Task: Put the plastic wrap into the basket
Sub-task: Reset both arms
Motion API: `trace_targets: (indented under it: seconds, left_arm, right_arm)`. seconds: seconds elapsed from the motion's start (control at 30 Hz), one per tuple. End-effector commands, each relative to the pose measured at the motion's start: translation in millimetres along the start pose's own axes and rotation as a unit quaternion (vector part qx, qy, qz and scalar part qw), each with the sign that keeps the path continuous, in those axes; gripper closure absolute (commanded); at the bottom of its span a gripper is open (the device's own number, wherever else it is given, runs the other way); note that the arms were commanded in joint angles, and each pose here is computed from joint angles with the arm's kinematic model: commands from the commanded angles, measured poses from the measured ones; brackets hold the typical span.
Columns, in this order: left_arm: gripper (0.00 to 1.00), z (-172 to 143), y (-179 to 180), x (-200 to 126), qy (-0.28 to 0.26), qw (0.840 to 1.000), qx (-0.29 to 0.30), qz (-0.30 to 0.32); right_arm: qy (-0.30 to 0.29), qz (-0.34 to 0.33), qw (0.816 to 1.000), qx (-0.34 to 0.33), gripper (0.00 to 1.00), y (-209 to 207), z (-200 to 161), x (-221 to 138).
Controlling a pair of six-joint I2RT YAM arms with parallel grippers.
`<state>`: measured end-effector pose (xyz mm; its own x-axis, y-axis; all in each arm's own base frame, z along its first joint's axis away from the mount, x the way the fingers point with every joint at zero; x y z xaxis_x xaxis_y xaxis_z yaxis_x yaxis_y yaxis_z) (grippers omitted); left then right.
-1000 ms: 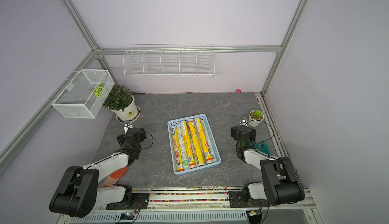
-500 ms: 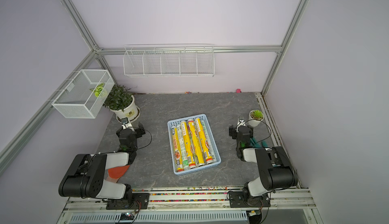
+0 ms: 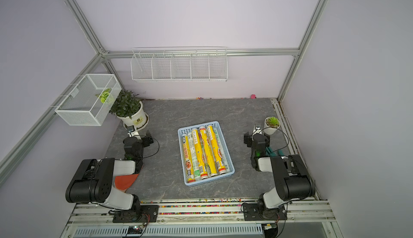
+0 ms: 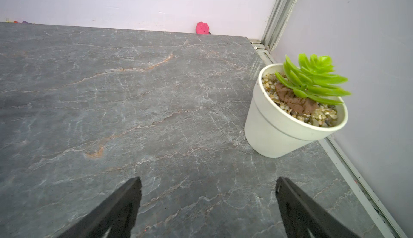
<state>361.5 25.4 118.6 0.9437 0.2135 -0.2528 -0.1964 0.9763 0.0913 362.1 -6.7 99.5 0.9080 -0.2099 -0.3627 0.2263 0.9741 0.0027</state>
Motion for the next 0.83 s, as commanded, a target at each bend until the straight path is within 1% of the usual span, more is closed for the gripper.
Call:
trace_targets:
  seconds: [0.0,0.8]
  left_arm:
    - [0.00,9.6,4.7,0.2,-0.012,1.000,-0.016,0.016]
    - [0.00,9.9,3.7,0.7,-0.012,1.000,-0.015,0.014]
  right_arm:
    - [-0.009,-0.015,1.000,0.013,0.01,-4.7,4.4,1.1]
    - [-0.010,-0.016,1.000,0.013,0.01,-5.1,4.9,0.8]
Point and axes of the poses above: each gripper's point midway between its finger pads, its own x axis out along the fingers, its own y axis along the line the jaws close on, z = x × y, the point moved 3 cm from there along -x, back along the fingers, and after that the axes turned 8 degrees about x, right-handed, at the moved point
